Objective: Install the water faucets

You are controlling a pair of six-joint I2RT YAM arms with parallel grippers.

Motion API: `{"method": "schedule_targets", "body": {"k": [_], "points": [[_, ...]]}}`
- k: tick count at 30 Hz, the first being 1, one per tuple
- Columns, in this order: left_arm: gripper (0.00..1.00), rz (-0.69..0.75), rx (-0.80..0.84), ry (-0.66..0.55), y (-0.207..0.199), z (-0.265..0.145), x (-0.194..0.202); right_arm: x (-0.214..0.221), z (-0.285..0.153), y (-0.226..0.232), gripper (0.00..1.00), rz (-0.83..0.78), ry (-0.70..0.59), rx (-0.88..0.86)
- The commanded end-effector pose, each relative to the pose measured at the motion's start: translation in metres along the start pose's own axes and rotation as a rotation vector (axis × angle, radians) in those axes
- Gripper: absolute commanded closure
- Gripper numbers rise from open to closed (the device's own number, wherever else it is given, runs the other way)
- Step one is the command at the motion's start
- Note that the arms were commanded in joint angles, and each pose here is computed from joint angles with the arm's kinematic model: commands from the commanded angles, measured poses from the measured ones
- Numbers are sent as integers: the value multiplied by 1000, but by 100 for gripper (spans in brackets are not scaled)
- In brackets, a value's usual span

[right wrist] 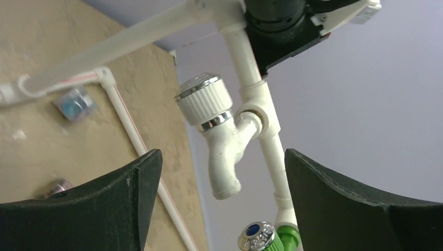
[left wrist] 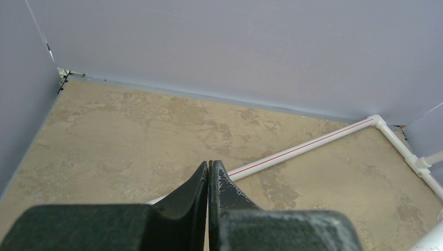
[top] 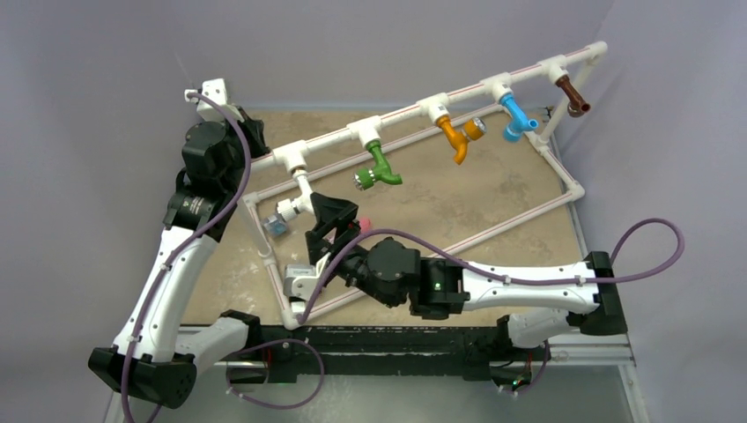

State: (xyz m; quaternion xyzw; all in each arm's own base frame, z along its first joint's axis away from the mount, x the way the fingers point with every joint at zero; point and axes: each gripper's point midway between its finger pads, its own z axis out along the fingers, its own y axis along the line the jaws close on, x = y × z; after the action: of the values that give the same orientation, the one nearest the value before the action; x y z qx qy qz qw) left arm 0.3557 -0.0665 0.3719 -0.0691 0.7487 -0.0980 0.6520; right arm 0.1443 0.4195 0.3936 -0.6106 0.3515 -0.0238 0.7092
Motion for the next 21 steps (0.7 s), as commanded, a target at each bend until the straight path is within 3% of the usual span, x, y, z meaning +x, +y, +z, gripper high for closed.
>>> {"method": "schedule_targets", "body": {"k": [1,15,18,21], "points": [[100,129,16,379,10,-16,105,17,4,3,12,-228,93,18],[100,130,17,381,10,-16,106,22,41,-7,15,-438,170,102],[100,132,18,382,10,-16,107,25,49,-10,20,-437,183,121],[100,131,18,381,10,-16,106,25,54,-16,33,-414,194,149]]}}
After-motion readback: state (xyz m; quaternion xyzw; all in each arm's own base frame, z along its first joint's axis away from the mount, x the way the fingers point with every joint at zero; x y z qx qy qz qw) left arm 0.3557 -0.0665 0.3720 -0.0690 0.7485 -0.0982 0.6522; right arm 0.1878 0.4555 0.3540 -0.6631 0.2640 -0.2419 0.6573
